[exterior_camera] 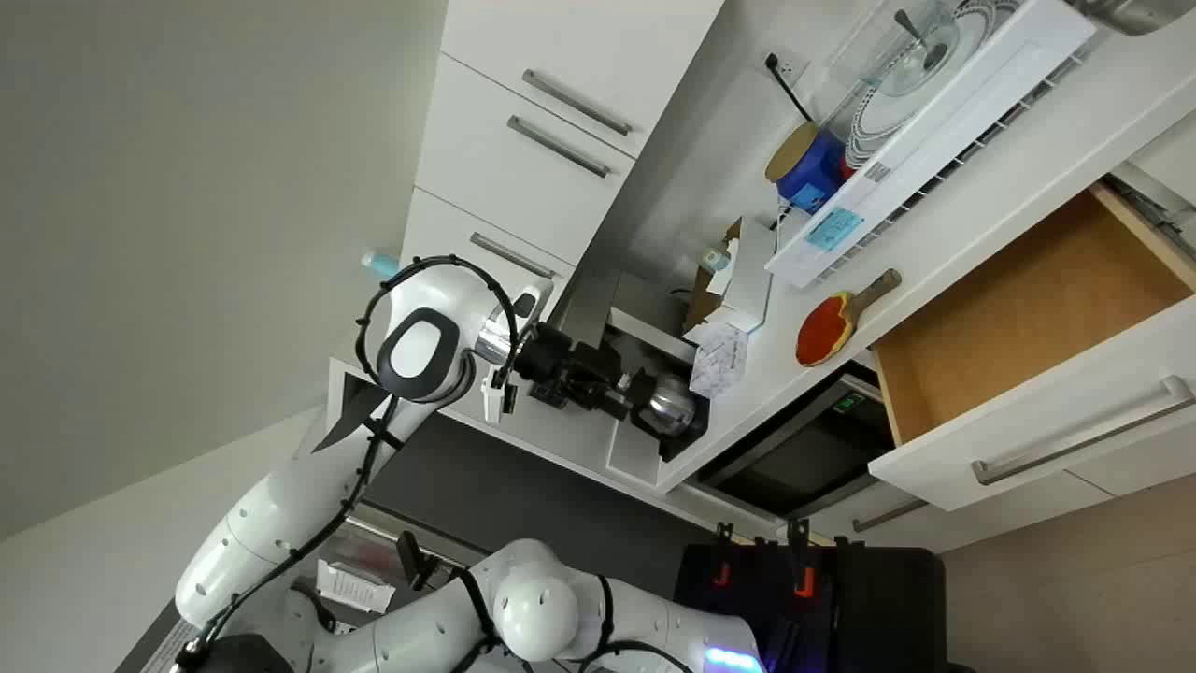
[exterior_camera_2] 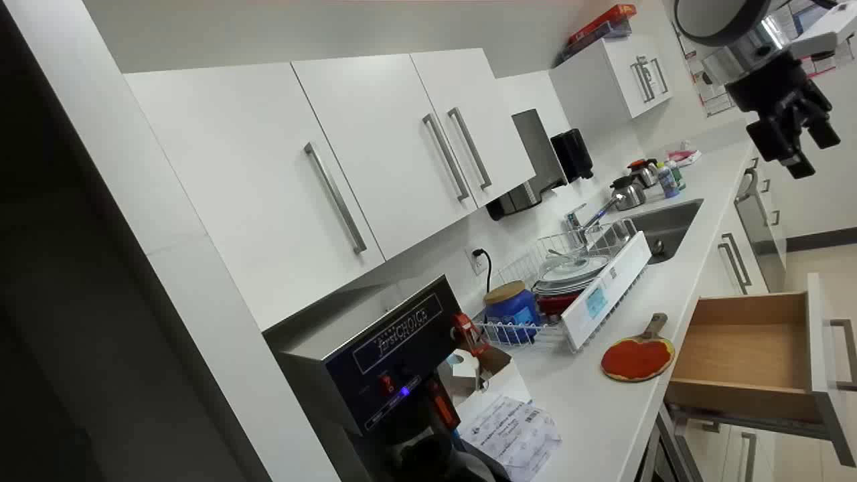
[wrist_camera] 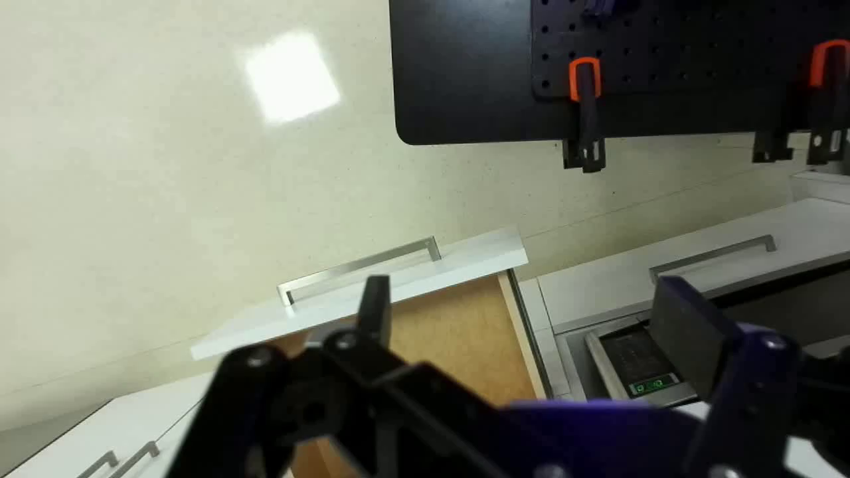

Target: Open the top right cabinet door

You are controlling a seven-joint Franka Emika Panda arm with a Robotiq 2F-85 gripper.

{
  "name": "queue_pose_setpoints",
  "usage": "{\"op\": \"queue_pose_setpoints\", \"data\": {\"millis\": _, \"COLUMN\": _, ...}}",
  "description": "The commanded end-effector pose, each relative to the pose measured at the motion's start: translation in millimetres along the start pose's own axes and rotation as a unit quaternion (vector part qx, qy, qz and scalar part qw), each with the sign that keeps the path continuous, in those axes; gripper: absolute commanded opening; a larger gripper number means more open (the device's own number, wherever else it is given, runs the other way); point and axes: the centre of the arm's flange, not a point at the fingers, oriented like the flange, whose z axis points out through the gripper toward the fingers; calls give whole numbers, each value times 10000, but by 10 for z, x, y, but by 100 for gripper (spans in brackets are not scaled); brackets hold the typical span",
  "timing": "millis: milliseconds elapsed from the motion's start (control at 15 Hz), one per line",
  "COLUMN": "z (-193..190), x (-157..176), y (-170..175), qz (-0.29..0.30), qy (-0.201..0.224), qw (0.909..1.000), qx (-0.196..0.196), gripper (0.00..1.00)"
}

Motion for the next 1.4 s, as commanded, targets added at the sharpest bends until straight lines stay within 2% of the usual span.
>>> {"op": "queue_pose_setpoints", "data": {"millis": 0, "z": 0, "x": 0, "y": 0, "qz": 0, "qy": 0, "qw": 10000, "qx": 0, "gripper": 100}}
{"op": "queue_pose_setpoints", "data": {"millis": 467, "z": 0, "x": 0, "y": 0, "qz": 0, "qy": 0, "qw": 10000, "qx": 0, "gripper": 100}}
{"op": "queue_pose_setpoints", "data": {"millis": 533, "z": -40, "x": 44, "y": -20, "qz": -72, "qy": 111, "qw": 9999, "qx": 38, "gripper": 100}}
{"op": "queue_pose_setpoints", "data": {"millis": 733, "z": -281, "x": 249, "y": -190, "qz": -335, "qy": 828, "qw": 9956, "qx": 291, "gripper": 100}}
{"op": "queue_pose_setpoints", "data": {"millis": 1000, "z": -746, "x": 496, "y": -401, "qz": -548, "qy": 1945, "qw": 9775, "qx": 611, "gripper": 100}}
{"op": "queue_pose_setpoints", "data": {"millis": 1133, "z": -982, "x": 566, "y": -437, "qz": -546, "qy": 2526, "qw": 9635, "qx": 705, "gripper": 100}}
{"op": "queue_pose_setpoints", "data": {"millis": 1333, "z": -1231, "x": 607, "y": -452, "qz": -547, "qy": 3359, "qw": 9363, "qx": 864, "gripper": 100}}
